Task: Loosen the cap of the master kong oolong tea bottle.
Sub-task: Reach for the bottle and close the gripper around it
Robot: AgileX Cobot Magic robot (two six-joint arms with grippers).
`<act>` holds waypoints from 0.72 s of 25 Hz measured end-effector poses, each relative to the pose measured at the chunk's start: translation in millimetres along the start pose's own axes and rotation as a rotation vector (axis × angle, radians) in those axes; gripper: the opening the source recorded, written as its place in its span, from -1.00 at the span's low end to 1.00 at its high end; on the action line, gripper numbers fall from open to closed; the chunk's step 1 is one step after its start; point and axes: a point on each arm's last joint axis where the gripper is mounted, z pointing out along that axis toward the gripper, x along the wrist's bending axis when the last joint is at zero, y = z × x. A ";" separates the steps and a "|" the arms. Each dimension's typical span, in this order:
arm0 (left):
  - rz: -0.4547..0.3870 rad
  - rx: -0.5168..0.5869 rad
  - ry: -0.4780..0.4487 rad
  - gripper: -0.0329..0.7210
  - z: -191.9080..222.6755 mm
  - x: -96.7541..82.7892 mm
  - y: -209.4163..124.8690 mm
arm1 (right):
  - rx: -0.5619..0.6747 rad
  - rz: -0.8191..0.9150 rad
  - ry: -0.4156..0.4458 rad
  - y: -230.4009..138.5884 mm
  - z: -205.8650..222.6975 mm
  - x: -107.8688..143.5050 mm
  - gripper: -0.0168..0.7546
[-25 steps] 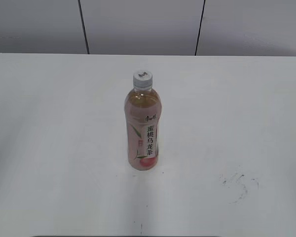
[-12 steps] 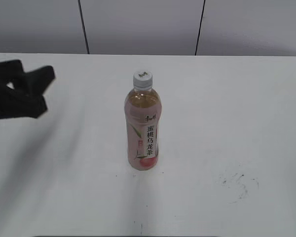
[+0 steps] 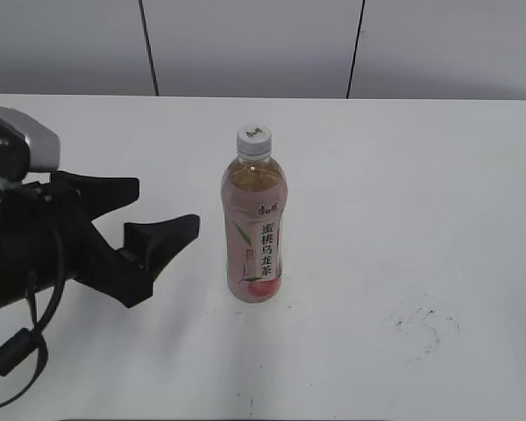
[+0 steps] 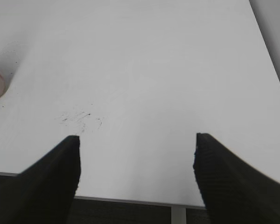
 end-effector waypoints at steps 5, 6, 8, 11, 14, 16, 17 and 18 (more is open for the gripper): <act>-0.007 -0.018 -0.088 0.64 14.1 -4.4 -14.5 | 0.000 0.000 0.000 0.0 0.0 0.0 0.52; -0.011 -0.022 -0.109 0.64 17.6 -5.4 -18.9 | 0.000 0.000 0.000 0.0 0.0 0.0 0.52; -0.029 -0.026 -0.132 0.64 23.9 -5.8 -28.3 | 0.000 0.000 0.000 0.0 0.0 0.0 0.52; -0.054 -0.059 -0.156 0.64 31.1 -5.9 -37.5 | 0.000 0.000 0.000 0.0 0.0 0.0 0.52; -0.068 -0.028 -0.152 0.60 37.8 -3.9 -50.6 | 0.000 0.000 0.000 0.0 0.0 0.0 0.52; -0.076 -0.017 -0.147 0.53 40.1 -2.9 -54.4 | 0.000 0.000 0.000 0.0 0.0 0.0 0.52; -0.078 -0.014 -0.145 0.50 40.4 -2.7 -55.4 | 0.000 0.001 0.000 0.0 0.0 0.0 0.52; -0.076 -0.014 -0.145 0.47 40.7 -2.6 -55.6 | 0.000 0.001 0.000 0.0 0.0 0.0 0.52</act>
